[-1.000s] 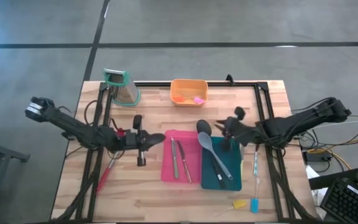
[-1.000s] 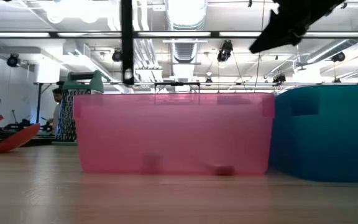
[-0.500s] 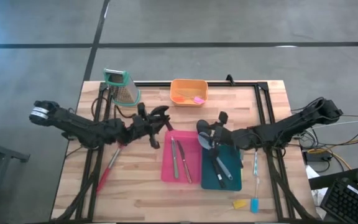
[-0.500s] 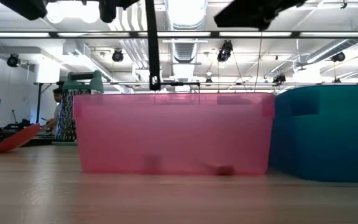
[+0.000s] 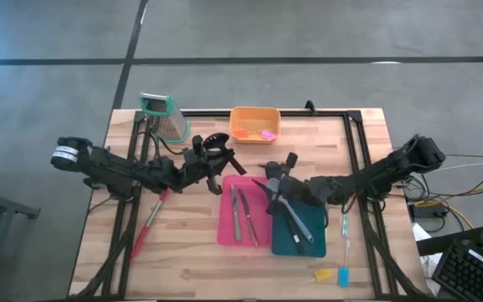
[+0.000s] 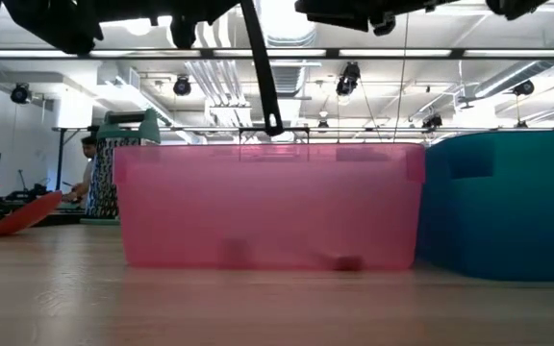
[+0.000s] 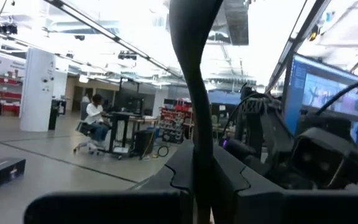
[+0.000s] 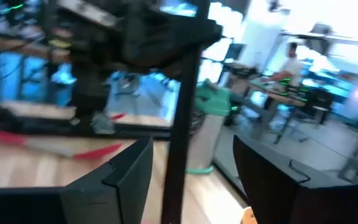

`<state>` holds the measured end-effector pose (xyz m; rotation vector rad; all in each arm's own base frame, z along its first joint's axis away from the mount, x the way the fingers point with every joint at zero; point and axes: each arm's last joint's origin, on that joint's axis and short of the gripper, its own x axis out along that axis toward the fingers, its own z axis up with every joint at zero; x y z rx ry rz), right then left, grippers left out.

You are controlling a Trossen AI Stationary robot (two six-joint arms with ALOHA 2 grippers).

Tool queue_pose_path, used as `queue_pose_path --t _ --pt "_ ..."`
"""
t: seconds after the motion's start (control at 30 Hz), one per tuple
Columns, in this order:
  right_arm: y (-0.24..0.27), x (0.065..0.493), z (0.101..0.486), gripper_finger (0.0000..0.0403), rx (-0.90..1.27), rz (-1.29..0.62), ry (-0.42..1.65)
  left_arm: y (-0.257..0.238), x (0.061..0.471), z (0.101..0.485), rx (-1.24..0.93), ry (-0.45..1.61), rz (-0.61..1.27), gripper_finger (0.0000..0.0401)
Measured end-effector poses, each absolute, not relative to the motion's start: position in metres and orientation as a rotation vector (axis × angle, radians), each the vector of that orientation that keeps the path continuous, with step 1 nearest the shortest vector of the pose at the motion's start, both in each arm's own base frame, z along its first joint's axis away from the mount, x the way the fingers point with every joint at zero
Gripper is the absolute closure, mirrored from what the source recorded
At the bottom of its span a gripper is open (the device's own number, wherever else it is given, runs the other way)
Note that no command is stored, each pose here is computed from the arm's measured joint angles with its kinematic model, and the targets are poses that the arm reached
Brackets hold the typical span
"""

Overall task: Pick & Place Kitchen Items
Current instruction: Put the black spoon into the blue bin

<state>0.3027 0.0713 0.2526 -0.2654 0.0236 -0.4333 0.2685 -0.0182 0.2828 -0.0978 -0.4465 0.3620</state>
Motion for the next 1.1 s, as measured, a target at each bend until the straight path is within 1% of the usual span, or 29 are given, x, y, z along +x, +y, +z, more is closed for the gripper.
queue_pose_path --t 0.07,0.27,0.43,0.6,0.7,0.83,0.9,1.0,1.1 --pt "0.07 0.307 0.249 0.018 -0.263 -0.476 0.005 -0.018 0.27 0.283 -0.102 -0.457 0.362 0.0378" --pt "0.073 0.33 0.242 0.0168 -0.284 -0.509 0.015 -0.019 0.279 0.286 -0.091 -0.461 0.366 0.0378" --pt "0.076 0.354 0.241 0.0165 -0.344 -0.703 0.073 -0.019 0.284 0.286 -0.088 -0.454 0.367 0.0378" --pt "0.085 0.378 0.231 0.0172 -0.388 -0.745 0.115 -0.019 0.283 0.286 -0.086 -0.454 0.368 0.0378" --pt "0.087 0.389 0.229 0.0181 -0.4 -0.794 0.13 -0.019 0.283 0.286 -0.082 -0.448 0.361 0.0378" --pt "0.087 0.401 0.224 0.0195 -0.432 -0.943 0.194 -0.019 0.284 0.285 -0.08 -0.439 0.355 0.0378" --pt "0.086 0.406 0.225 0.0206 -0.438 -0.978 0.206 -0.02 0.284 0.285 -0.081 -0.443 0.348 0.0378" --pt "0.086 0.413 0.225 0.0231 -0.434 -1.0 0.208 -0.019 0.284 0.285 -0.079 -0.441 0.347 0.0378" --pt "0.087 0.415 0.223 0.027 -0.457 -1.002 0.225 -0.019 0.284 0.285 -0.08 -0.437 0.346 0.0378"
